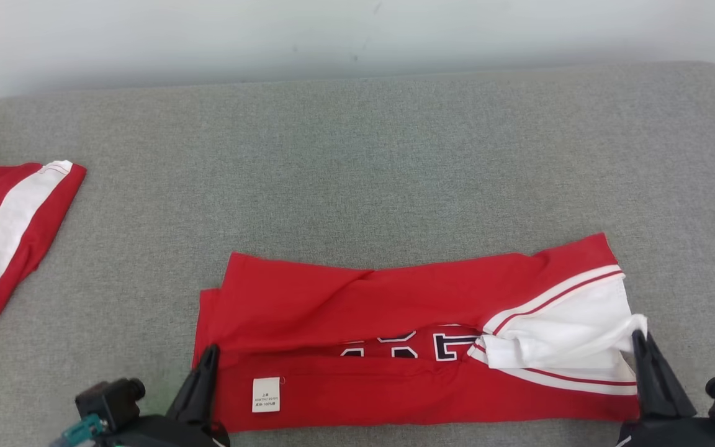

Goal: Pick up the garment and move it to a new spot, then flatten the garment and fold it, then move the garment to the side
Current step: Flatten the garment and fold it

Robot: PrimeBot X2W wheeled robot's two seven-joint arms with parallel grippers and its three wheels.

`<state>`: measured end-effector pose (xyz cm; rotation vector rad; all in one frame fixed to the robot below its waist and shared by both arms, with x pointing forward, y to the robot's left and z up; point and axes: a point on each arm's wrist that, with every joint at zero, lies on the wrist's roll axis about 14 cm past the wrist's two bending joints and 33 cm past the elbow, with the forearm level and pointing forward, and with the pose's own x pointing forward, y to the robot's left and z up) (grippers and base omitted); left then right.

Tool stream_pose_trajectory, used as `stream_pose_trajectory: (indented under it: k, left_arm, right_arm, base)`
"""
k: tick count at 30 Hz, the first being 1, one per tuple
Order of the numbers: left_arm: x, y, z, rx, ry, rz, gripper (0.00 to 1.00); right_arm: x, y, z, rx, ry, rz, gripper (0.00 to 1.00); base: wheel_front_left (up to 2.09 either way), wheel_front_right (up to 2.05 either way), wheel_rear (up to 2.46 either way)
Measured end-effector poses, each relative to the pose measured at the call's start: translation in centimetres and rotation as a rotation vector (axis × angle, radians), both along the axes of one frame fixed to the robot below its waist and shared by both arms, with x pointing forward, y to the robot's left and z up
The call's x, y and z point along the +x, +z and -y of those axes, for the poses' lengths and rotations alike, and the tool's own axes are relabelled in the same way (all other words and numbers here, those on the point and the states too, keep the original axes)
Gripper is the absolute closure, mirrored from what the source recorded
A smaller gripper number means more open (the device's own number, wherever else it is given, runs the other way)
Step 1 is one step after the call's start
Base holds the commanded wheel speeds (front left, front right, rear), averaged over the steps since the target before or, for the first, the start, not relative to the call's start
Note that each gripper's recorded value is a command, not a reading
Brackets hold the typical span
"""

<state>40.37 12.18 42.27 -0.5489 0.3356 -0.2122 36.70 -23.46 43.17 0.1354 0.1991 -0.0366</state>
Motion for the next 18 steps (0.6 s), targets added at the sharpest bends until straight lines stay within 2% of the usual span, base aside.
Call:
stream_pose_trajectory:
  k: [4, 5, 6, 7, 8, 9, 10, 18]
  left_arm:
    - [-1.1, -0.9, 0.1, 0.006, -0.003, -0.024, 1.0]
    - [-1.2, -0.9, 0.2, 0.002, -0.001, -0.025, 1.0]
    - [-1.3, -0.9, 0.3, 0.004, -0.002, -0.025, 1.0]
    - [-1.4, -0.9, 0.2, 0.015, -0.005, -0.021, 1.0]
    - [-1.3, -0.8, 0.1, 0.029, -0.006, -0.01, 0.85]
    - [-1.2, -0.5, 0.0, 0.047, -0.009, 0.004, 0.32]
    - [-1.1, -0.3, -0.1, 0.06, -0.01, 0.019, 0.0]
    - [-0.5, 2.3, -2.6, 0.116, 0.076, 0.132, 0.0]
  right_arm:
    - [-0.8, -0.9, -0.3, 0.013, 0.002, -0.04, 1.0]
    - [-0.9, -0.9, -0.3, 0.012, 0.002, -0.039, 0.86]
    - [-0.9, -0.8, -0.3, 0.013, 0.001, -0.04, 0.61]
    - [-1.0, -0.9, -0.2, 0.012, -0.001, -0.045, 0.0]
    - [-1.1, -0.9, -0.2, 0.013, -0.001, -0.046, 0.0]
    - [-1.2, -0.8, -0.2, 0.018, -0.003, -0.042, 0.0]
    - [-1.1, -0.6, -0.2, 0.019, -0.002, -0.037, 0.0]
    - [-0.6, 1.4, 0.2, 0.007, 0.012, 0.018, 0.0]
  base:
    - [0.0, 0.0, 0.0]
    - [0.0, 0.0, 0.0]
    - [0.0, 0.0, 0.0]
    - [0.0, 0.0, 0.0]
    - [0.0, 0.0, 0.0]
    - [0.0, 0.0, 0.0]
    - [0.0, 0.0, 0.0]
    - [0.0, 0.0, 0.0]
